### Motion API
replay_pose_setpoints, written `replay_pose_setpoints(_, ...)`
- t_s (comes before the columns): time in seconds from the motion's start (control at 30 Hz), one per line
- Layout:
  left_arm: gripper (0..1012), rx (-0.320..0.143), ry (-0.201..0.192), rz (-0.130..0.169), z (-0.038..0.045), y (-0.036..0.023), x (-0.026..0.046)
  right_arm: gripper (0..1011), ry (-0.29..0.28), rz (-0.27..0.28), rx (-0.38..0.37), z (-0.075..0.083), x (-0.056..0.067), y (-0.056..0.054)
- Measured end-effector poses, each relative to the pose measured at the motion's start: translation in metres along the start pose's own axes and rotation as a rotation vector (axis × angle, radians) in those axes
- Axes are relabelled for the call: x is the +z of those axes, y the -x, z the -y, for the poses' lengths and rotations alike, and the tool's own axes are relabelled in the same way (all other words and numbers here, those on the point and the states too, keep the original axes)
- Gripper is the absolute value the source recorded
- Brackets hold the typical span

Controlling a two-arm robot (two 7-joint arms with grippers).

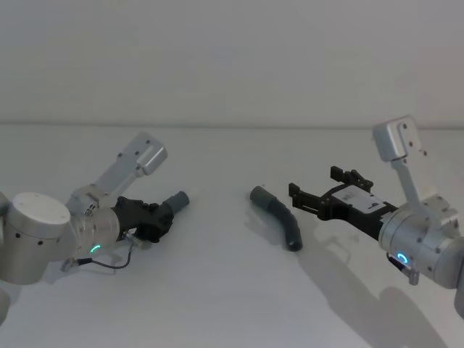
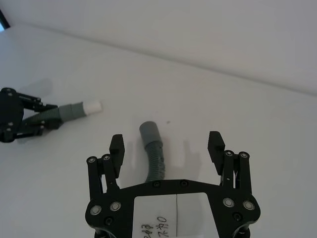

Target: Use both hands to pick up one end of the pipe from the table, align the ends, and insert them.

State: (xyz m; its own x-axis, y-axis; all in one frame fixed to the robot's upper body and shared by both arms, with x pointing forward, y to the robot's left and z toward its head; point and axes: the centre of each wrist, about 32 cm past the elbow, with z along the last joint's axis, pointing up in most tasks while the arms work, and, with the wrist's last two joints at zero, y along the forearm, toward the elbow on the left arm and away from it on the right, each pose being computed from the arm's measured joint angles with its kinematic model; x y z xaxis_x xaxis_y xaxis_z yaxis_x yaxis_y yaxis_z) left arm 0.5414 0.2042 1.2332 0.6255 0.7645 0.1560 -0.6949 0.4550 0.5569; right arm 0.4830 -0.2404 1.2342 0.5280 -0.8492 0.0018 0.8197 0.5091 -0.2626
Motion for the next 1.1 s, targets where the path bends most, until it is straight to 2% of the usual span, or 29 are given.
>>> replay_pose_setpoints(0.2,331,0.000,0.000,0.000,0.0000,0.0000,0.0000,1001,0.053,0.006,0.020,-0.005,0.005,-0.001)
replay_pose_setpoints(0.5,320,0.000,0.000,0.000,0.0000,-0.0001,0.0001,1001,0.139,0.045,0.058,-0.014,0.010,-0.001)
replay_pose_setpoints(1.1,319,0.000,0.000,0.000,0.0000,0.0000,0.0001,1001,0.228,0.069,0.088,-0.032,0.009,0.001)
